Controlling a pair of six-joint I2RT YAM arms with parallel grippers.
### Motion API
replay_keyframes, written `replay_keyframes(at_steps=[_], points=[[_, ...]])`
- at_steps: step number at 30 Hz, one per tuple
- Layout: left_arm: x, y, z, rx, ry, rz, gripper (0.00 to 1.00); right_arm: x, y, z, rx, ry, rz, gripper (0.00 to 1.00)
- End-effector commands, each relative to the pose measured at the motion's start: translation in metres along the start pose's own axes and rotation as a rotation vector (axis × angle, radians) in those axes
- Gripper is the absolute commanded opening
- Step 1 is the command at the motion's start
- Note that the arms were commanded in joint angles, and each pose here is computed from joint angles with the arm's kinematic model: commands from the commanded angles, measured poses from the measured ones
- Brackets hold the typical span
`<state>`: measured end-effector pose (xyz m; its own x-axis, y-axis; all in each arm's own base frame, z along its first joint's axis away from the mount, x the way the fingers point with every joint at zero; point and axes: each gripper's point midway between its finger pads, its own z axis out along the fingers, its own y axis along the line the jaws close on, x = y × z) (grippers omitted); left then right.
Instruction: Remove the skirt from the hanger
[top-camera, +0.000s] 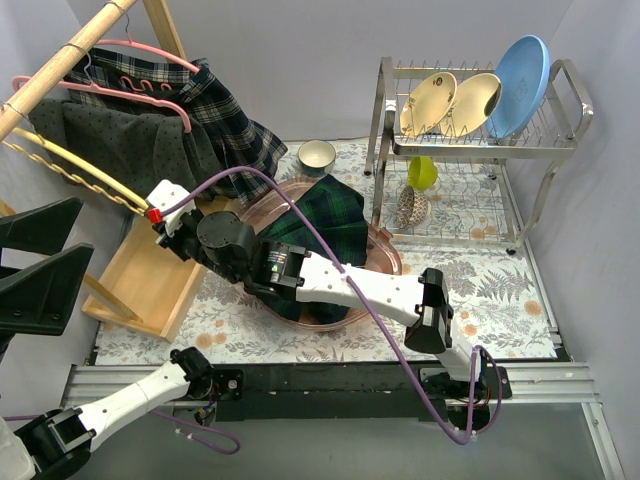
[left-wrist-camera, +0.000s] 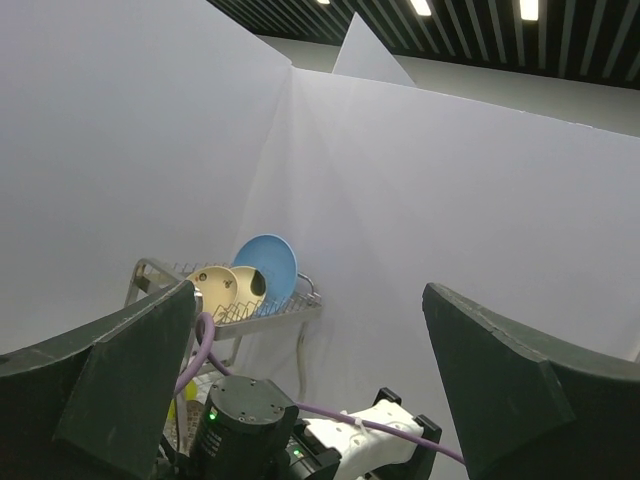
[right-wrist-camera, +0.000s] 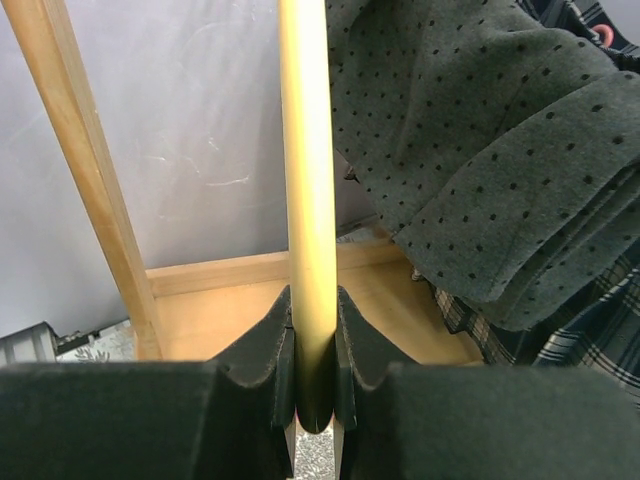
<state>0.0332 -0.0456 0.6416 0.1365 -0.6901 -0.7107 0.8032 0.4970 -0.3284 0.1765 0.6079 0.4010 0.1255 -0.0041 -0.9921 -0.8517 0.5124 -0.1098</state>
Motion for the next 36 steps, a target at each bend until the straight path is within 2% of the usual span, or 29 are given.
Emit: replay_keyframes(at_steps=[1,7,14,22,29,36], points=[[0.0,0.003,0.004,-0.019,0.007,0.013,0.98,-0.044,-0.024,-0.011,0.099,-0.067,-0.004,0.01],[-0.007,0.0,0.001,-0.018,-0.009,0.003,0.98,-0.047,-0.031,-0.016,0.16,-0.06,-0.032,0.01],[0.001,0.007,0.006,-0.04,0.003,0.001,0.98,-0.043,-0.007,-0.012,0.196,-0.083,-0.082,0.01],[0.008,0.008,0.009,-0.039,0.013,-0.009,0.98,-0.047,0.001,-0.003,0.186,-0.139,-0.057,0.01],[0.007,0.007,0.011,-0.035,0.012,-0.008,0.98,-0.023,-0.01,0.001,0.283,-0.086,-0.111,0.01],[0.007,0.009,0.011,-0.045,0.011,-0.003,0.98,-0.021,-0.003,0.005,0.263,-0.102,-0.117,0.01]])
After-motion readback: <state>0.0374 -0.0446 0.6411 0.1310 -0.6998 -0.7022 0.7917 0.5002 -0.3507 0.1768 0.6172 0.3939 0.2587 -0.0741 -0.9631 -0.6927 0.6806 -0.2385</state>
